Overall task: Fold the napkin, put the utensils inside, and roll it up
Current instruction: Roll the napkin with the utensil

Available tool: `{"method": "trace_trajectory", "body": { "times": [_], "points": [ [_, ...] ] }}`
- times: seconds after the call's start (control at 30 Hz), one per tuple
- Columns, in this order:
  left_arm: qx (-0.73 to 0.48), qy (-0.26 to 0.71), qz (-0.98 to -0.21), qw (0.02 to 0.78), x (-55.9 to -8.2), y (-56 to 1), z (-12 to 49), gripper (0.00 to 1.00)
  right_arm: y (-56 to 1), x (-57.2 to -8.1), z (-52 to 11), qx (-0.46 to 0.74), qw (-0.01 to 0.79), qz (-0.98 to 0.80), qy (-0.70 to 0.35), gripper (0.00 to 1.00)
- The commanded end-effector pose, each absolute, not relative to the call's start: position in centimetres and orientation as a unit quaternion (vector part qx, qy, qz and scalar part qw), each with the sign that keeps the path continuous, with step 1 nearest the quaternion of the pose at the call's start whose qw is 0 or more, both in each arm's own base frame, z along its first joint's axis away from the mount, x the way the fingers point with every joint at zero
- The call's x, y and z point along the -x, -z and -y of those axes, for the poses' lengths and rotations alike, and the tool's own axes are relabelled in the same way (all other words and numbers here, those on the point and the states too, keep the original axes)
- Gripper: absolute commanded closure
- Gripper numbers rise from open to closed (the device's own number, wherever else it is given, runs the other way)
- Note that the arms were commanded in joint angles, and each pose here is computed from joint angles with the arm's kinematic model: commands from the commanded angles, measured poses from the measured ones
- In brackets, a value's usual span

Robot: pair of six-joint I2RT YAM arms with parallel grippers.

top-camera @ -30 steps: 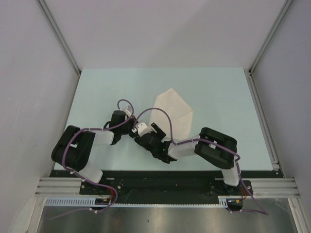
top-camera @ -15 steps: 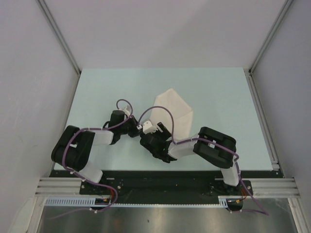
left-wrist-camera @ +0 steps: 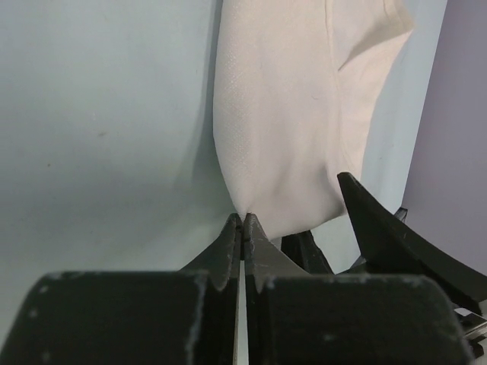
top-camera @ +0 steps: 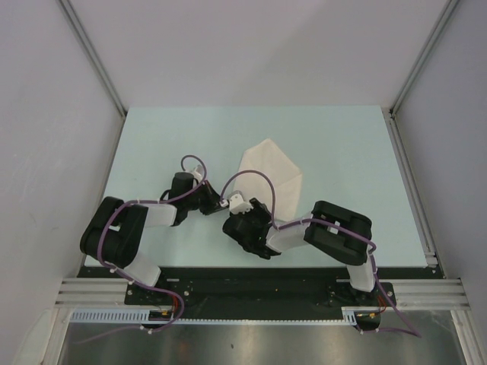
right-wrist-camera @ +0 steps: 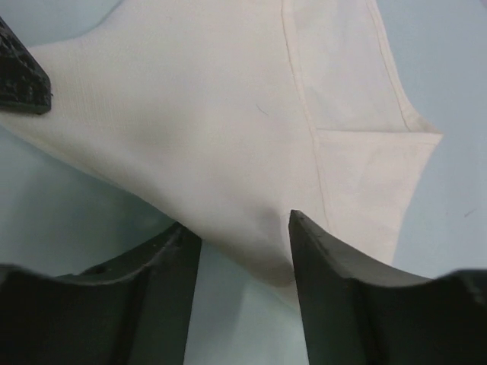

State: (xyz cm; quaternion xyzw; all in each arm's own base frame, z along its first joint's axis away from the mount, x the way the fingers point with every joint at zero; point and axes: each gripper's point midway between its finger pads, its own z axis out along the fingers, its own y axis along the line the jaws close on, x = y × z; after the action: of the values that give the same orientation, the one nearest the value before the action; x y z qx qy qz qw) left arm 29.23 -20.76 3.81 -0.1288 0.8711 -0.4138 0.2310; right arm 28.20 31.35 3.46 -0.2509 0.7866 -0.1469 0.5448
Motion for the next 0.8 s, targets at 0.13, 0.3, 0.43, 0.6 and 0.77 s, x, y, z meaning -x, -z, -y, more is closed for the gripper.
{"method": "trace_trajectory", "body": {
  "times": [0.13,0.3,0.43,0.6,0.77],
  "points": [
    [0.115,0.427,-0.855,0.269,-31.1,-6.6,20.9,1.0,-1.4,-27.4,-30.6,0.305,0.514,-0.786,0.161,0.68],
    [0.107,0.424,-0.855,0.277,-31.3,-6.9,20.8,0.75,-0.7,-27.0,-32.0,0.373,0.488,-0.777,0.137,0.83],
    [0.106,0.404,-0.859,0.296,-31.7,-7.0,20.1,0.55,-1.0,-26.5,-33.3,0.399,0.462,-0.787,0.088,0.97],
    [0.123,0.368,-0.864,0.322,-31.6,-6.9,18.0,0.31,-2.1,-25.1,-35.0,0.423,0.413,-0.807,-0.001,1.0],
    [0.129,0.312,-0.874,0.349,-30.9,-6.1,15.8,0.24,-3.7,-24.8,-35.7,0.424,0.36,-0.828,-0.064,1.0]
  ]
}}
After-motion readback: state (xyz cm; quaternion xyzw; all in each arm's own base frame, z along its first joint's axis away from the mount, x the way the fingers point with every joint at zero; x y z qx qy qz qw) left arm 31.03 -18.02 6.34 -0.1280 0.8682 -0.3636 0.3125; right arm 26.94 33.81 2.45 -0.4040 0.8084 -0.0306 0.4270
